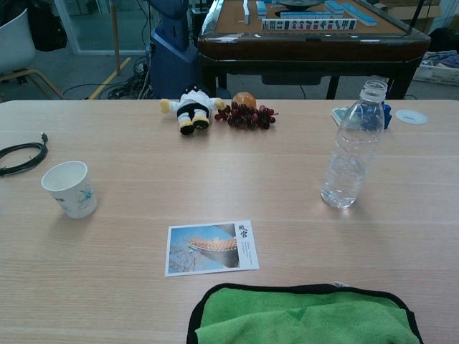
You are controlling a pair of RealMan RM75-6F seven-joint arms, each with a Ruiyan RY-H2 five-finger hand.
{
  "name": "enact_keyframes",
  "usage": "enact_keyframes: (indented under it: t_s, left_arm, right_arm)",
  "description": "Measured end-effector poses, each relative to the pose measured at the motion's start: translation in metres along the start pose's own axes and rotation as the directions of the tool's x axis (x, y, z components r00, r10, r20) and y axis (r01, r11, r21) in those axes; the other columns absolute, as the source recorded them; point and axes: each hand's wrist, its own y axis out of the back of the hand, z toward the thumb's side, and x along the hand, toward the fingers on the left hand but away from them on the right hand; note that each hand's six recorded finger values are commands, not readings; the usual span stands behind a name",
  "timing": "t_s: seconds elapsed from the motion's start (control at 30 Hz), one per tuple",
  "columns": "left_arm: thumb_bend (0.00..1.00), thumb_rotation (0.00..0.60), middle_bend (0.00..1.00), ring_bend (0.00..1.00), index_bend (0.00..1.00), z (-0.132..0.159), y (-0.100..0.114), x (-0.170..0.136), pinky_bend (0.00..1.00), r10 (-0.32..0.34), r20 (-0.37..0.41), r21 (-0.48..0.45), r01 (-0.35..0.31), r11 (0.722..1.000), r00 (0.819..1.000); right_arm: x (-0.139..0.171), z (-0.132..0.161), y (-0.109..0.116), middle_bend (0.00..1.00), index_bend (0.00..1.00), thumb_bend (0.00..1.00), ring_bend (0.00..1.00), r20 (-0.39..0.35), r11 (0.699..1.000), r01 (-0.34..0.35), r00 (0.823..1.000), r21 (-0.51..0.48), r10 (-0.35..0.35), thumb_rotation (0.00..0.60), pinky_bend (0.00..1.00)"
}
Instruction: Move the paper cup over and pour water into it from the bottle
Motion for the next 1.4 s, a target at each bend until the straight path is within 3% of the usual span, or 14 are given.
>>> enact_keyframes:
  t_s: [0.7, 1.4]
  left_arm:
    - [0.57, 0.6, 0.09, 0.1, 0.13, 0.032, -0.003, 0.025, 0.29, -0.048, 0.031, 0.032, 0.047, 0.998, 0.998]
    - [0.56, 0.6, 0.08, 0.1, 0.13, 0.081, 0.006, 0.041, 0.29, -0.037, 0.113, 0.049, 0.031, 0.998, 0.993]
  right_arm:
    - [0.001, 0.001, 0.002, 0.32, 0.4, 0.15, 0.29, -0.012, 1.0, -0.007, 1.0, -0.015, 0.006, 0.6, 0.38]
    - [0.003, 0.003, 0.006, 0.32, 0.4, 0.15, 0.29, -0.027, 0.999, -0.004, 1.0, -0.034, 0.003, 0.6, 0.38]
